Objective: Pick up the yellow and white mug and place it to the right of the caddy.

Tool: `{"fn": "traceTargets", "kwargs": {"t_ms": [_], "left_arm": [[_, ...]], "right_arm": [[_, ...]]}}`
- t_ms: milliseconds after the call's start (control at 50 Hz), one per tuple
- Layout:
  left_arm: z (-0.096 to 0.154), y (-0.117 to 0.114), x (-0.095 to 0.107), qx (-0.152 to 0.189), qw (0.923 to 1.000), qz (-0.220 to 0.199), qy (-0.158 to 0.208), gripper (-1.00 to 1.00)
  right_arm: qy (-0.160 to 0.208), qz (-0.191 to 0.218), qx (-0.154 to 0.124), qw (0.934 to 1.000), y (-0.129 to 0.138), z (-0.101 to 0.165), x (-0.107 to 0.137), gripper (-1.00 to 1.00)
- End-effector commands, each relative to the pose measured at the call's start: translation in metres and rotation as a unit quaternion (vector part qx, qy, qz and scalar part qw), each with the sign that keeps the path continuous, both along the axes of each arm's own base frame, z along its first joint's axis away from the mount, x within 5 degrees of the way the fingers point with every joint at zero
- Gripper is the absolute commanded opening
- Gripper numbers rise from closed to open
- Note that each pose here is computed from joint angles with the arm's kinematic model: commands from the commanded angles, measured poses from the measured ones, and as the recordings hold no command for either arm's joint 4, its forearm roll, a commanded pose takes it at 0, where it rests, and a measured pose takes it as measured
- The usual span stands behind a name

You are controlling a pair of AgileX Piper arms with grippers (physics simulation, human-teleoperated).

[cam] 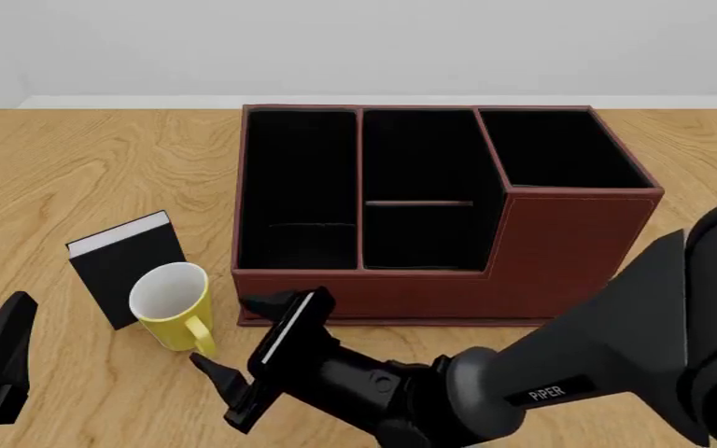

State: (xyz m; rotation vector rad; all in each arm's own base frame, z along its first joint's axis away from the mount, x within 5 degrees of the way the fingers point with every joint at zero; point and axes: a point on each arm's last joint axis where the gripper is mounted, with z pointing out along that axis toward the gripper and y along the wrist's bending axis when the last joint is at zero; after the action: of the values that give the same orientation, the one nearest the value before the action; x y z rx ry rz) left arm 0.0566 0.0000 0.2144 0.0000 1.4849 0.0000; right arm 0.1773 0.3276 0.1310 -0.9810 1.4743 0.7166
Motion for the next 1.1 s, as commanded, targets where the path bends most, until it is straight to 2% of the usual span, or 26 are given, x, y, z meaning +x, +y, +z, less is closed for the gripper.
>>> {"fn": "traceTargets", "kwargs": {"t_ms": [20,460,1100], "left_arm": [[0.000,0.000,0.000,0.000,1.0000,0.000,0.000,1.00],[0.000,0.000,0.000,0.000,1.0000,0.000,0.000,1.00],[0.000,0.000,0.000,0.000,1.0000,0.000,0.000,1.00]], "right_arm": [[0.000,0.000,-0.007,1.0000,0.007,-0.005,0.004,1.00],[0.003,0.009,-0.011,0.9999,0.023,-0.013,0.004,1.00],[0.010,0.005,-0.012,0.9999,0.033,-0.023,0.013,1.00]]}}
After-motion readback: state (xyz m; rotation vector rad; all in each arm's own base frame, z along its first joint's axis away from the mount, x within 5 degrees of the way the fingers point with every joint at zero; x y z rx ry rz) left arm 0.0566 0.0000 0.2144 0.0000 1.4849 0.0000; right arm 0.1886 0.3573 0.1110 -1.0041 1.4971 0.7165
